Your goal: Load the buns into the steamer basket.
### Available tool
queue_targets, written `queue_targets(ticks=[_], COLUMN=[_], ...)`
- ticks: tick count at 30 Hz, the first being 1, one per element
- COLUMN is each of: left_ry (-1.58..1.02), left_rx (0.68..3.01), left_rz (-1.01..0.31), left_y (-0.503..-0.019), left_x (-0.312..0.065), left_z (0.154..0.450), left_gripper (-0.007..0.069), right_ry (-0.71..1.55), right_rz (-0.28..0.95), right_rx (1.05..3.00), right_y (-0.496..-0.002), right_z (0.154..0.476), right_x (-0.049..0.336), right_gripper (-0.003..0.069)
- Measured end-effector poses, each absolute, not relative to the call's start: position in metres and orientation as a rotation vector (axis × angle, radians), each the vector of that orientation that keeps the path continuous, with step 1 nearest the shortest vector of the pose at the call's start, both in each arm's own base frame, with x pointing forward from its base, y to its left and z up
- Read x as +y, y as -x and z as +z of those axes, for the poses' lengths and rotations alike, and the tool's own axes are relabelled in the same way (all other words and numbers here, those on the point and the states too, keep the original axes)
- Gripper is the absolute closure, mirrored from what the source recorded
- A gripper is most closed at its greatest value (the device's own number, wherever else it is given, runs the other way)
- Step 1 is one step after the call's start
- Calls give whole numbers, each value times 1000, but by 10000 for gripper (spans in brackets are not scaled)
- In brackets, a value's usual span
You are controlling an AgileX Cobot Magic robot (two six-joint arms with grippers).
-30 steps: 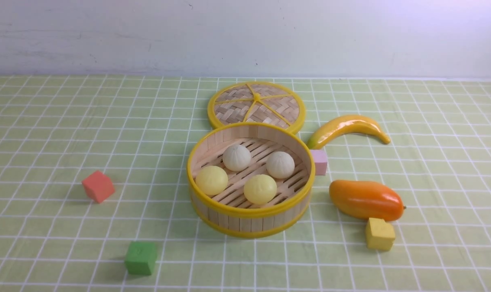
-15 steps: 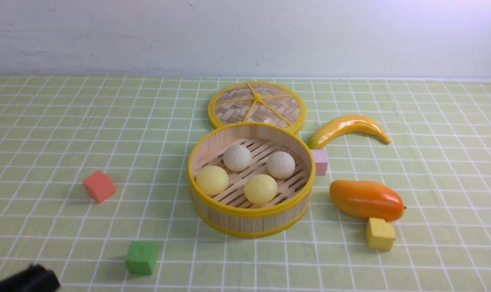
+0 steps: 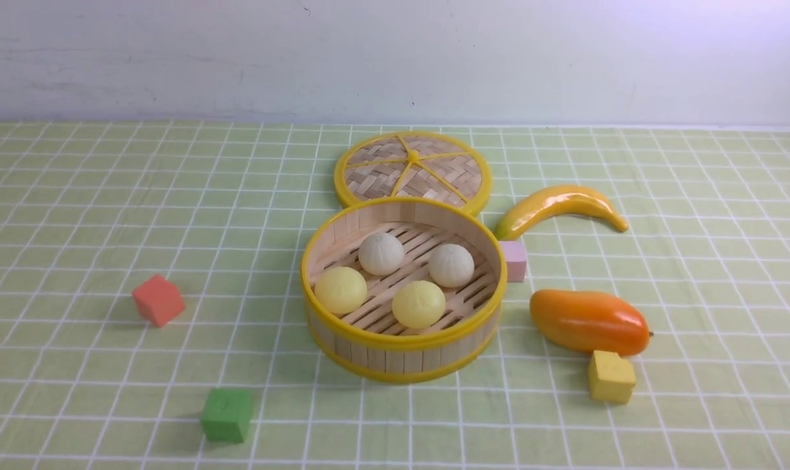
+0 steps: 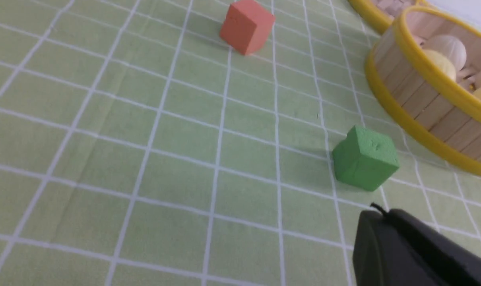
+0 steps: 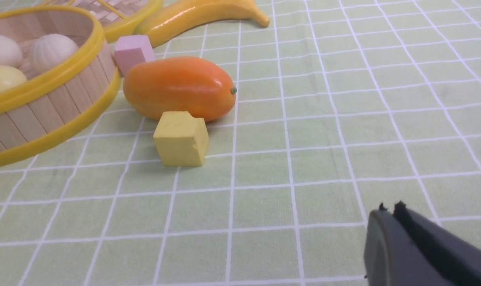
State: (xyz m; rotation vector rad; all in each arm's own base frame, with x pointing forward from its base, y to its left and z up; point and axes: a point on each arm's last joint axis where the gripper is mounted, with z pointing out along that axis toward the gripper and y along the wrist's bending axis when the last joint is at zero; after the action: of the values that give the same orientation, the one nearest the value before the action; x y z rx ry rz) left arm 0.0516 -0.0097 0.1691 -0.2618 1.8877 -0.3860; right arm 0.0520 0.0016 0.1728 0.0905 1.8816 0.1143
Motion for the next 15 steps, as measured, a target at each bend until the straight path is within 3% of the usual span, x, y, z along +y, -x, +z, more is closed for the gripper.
queue_targets(ticks=[15], left_ry=[268], left_rx=[1887], left_rz=[-395], left_y=[-52], left_x=[-10], left_z=[169], left_gripper=[638], right_ry=[-91], right_rz=[114], right_rx=[1882], right_y=[-52], right_z=[173], right_x=[2], right_gripper=[626])
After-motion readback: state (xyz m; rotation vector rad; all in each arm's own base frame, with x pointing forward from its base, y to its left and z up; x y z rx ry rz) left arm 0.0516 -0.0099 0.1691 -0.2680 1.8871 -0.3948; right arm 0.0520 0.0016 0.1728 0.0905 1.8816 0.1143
